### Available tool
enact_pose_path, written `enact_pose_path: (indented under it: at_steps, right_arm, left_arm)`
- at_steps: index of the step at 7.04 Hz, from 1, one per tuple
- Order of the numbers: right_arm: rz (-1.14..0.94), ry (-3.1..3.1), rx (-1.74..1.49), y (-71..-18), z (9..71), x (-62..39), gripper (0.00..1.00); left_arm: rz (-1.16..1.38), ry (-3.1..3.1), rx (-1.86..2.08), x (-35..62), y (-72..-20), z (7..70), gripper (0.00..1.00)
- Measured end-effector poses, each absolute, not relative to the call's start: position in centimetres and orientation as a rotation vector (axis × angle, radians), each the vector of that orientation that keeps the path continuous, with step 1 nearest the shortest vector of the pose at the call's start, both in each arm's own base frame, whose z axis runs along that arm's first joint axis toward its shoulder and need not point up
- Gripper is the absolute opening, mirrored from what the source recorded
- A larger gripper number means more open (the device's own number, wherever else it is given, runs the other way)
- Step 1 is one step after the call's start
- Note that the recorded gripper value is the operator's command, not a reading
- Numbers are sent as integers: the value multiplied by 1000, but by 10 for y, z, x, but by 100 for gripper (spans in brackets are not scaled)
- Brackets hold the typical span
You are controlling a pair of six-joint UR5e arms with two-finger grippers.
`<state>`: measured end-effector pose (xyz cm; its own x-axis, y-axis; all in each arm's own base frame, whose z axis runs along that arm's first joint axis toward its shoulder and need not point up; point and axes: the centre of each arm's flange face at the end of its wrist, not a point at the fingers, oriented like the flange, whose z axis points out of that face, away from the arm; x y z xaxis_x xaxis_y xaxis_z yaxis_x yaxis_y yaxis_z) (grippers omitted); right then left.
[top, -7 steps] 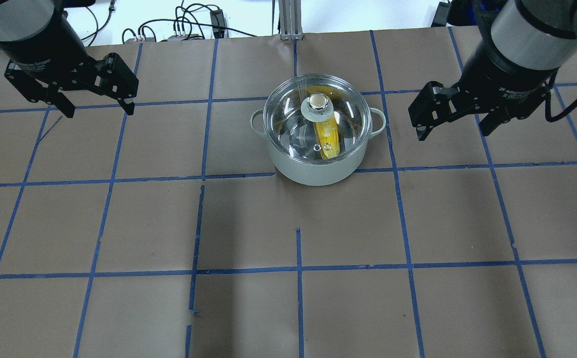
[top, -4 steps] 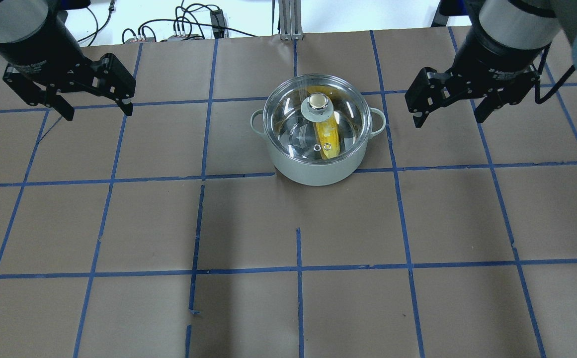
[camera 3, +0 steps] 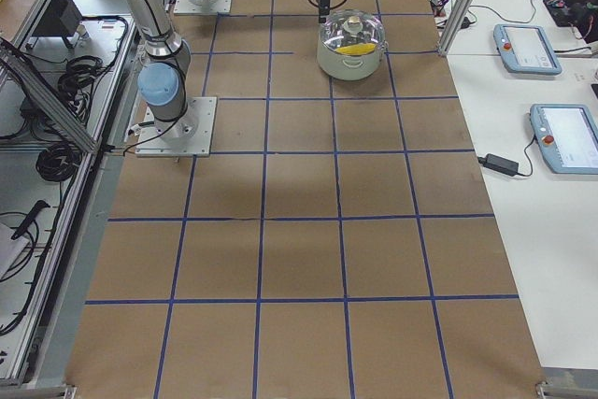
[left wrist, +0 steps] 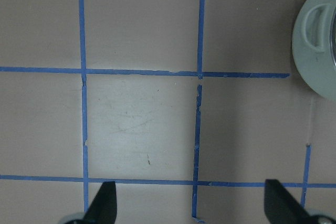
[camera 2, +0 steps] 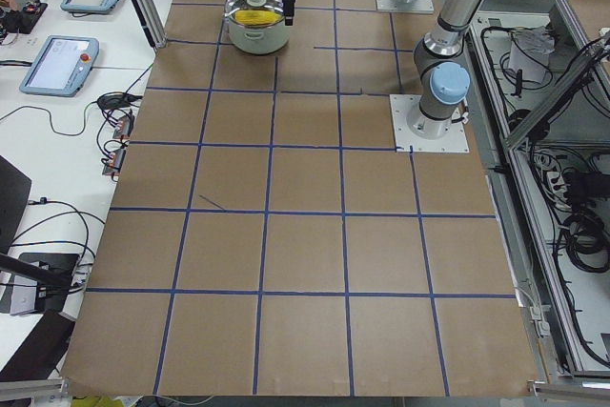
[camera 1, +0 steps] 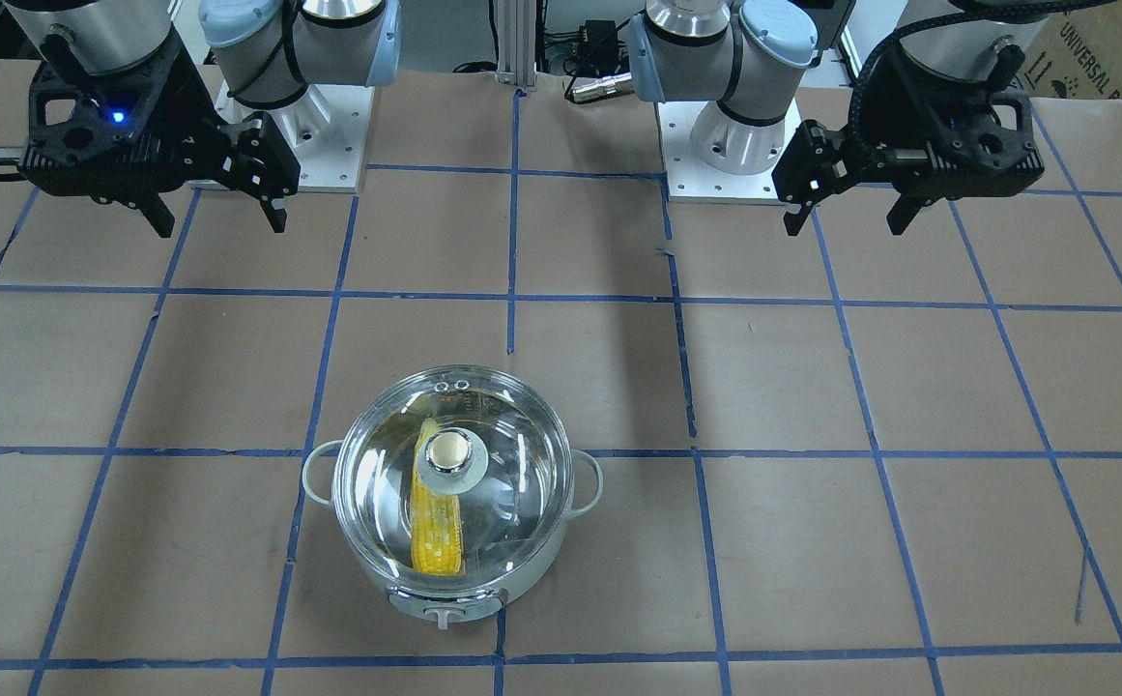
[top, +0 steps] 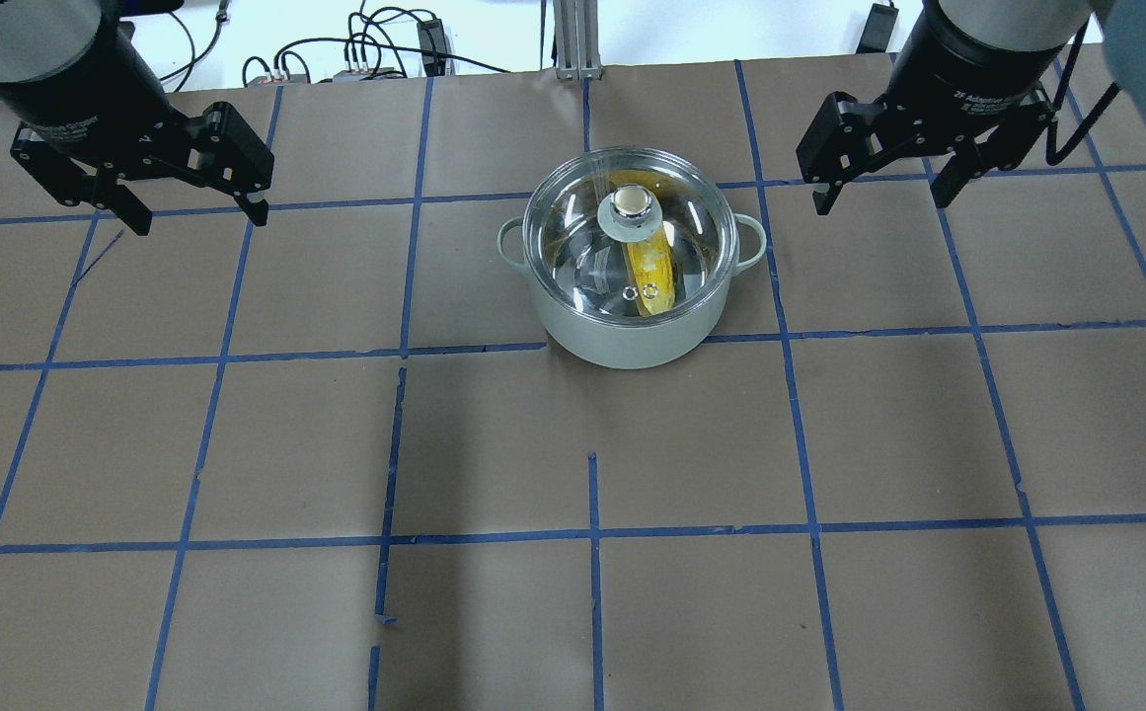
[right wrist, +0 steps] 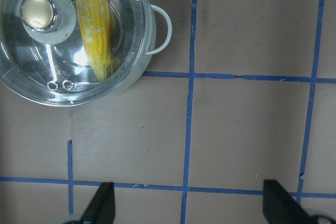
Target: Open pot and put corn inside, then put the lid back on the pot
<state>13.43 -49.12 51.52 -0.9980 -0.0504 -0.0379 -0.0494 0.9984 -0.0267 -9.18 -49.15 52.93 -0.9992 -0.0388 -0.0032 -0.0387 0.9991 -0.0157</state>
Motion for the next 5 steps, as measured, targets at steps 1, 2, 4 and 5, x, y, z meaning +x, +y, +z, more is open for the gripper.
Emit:
enact_pose_path:
  at_steps: [1,2,4,5]
  right_arm:
    - [-33,3111,-78,-495,512,133,100]
    - [-18,3130,-77,-501,509,131,100]
    - [-21,3144,-78,-506,510,128,100]
    - [-25,3144,-78,-507,511,128,100]
  left_arm:
    - [-25,3138,-61,-92,-491,529,100]
    - [-25,3136,-61,-92,-491,530,100]
    - [-25,3135,-59,-92,-491,530,100]
    - [-25,3136,-58,-92,-490,529,100]
